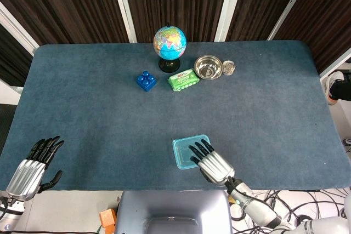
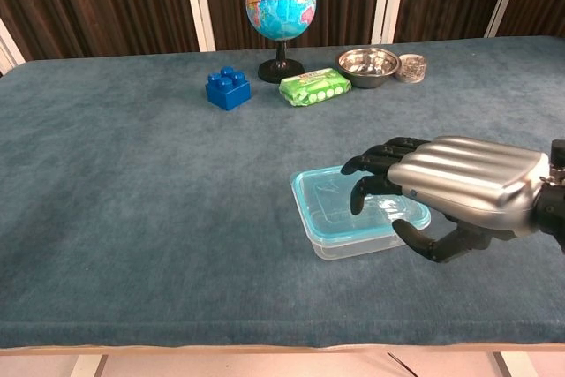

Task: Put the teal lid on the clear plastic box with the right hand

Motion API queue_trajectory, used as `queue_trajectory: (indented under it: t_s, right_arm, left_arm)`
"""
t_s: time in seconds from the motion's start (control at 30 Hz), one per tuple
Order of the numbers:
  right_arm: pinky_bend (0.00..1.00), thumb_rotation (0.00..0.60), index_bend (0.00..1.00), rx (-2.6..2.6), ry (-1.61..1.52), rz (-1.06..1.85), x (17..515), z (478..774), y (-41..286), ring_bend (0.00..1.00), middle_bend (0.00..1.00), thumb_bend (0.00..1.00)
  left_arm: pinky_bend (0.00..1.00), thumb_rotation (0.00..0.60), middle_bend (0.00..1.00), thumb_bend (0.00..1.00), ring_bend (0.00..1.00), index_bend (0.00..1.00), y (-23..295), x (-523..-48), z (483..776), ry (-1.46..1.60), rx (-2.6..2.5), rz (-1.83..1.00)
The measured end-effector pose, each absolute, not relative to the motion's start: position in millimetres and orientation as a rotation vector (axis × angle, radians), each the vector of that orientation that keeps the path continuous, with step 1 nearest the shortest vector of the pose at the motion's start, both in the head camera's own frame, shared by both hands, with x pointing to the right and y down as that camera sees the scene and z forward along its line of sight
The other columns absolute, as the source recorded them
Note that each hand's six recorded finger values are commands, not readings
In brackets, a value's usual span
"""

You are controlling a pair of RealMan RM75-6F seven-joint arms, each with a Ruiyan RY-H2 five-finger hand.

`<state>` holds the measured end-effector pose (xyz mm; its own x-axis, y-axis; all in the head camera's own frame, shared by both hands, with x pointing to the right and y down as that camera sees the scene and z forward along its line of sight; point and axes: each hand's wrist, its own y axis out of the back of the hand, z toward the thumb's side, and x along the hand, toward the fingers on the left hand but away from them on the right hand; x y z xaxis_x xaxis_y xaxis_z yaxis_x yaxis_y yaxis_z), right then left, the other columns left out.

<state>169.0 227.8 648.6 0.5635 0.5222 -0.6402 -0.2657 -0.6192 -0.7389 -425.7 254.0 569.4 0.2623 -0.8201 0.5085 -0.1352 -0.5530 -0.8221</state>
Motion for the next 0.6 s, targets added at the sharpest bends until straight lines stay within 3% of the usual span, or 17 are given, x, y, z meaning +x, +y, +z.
queue_trajectory:
  t_s: [0.6]
  right_arm:
    - [0.00,0.600,0.29,-1.951,-0.197,1.137,158.5,653.3,232.0,0.00,0.04,0.63]
  left_arm:
    - [0.00,0.600,0.00,0.39,0.00,0.00,253.8,-426.1,569.8,0.865,-1.876,-1.328]
